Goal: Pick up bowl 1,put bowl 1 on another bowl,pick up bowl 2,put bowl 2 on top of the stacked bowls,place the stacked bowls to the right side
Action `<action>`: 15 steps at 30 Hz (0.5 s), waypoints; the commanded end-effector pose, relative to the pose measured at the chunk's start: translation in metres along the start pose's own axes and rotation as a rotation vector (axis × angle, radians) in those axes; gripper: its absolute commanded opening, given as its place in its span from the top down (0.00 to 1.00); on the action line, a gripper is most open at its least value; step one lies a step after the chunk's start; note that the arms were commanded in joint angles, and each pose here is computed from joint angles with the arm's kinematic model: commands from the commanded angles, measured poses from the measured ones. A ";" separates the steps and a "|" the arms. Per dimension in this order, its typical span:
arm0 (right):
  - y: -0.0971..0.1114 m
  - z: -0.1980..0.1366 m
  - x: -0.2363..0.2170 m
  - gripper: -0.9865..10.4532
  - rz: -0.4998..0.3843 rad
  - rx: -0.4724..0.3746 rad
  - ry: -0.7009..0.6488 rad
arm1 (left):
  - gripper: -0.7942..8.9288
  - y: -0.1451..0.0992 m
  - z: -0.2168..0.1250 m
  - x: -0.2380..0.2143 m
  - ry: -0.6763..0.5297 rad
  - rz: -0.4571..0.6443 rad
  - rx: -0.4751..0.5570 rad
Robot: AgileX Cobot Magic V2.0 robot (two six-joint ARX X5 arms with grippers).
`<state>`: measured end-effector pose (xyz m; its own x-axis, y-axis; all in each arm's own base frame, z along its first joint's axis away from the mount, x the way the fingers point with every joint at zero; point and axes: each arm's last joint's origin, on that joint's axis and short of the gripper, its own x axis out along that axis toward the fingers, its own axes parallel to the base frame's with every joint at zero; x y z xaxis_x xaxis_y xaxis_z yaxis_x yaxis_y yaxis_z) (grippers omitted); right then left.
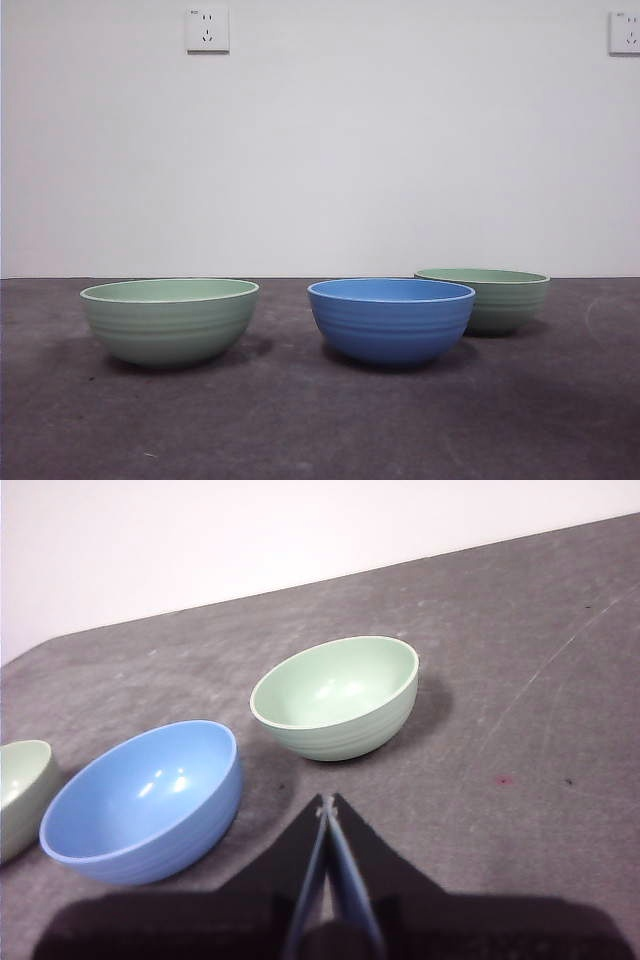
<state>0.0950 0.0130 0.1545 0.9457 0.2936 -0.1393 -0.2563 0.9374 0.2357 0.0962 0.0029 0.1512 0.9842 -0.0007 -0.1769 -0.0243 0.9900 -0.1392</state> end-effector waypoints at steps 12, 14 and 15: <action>0.017 0.065 -0.015 0.92 0.032 0.081 -0.109 | 0.93 -0.015 0.069 -0.023 -0.137 -0.180 -0.131; 0.021 0.079 -0.015 0.92 0.032 0.085 -0.095 | 0.93 -0.017 0.080 -0.025 -0.121 -0.224 -0.127; 0.022 0.085 -0.016 0.92 0.034 0.086 -0.080 | 0.93 -0.019 0.086 -0.025 -0.102 -0.250 -0.126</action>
<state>0.0911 0.0129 0.2370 0.9520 0.3007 -0.0565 -0.2694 0.9114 0.3111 0.0865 -0.0032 0.2374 0.9803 -0.1967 -0.0194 0.1839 0.9435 -0.2756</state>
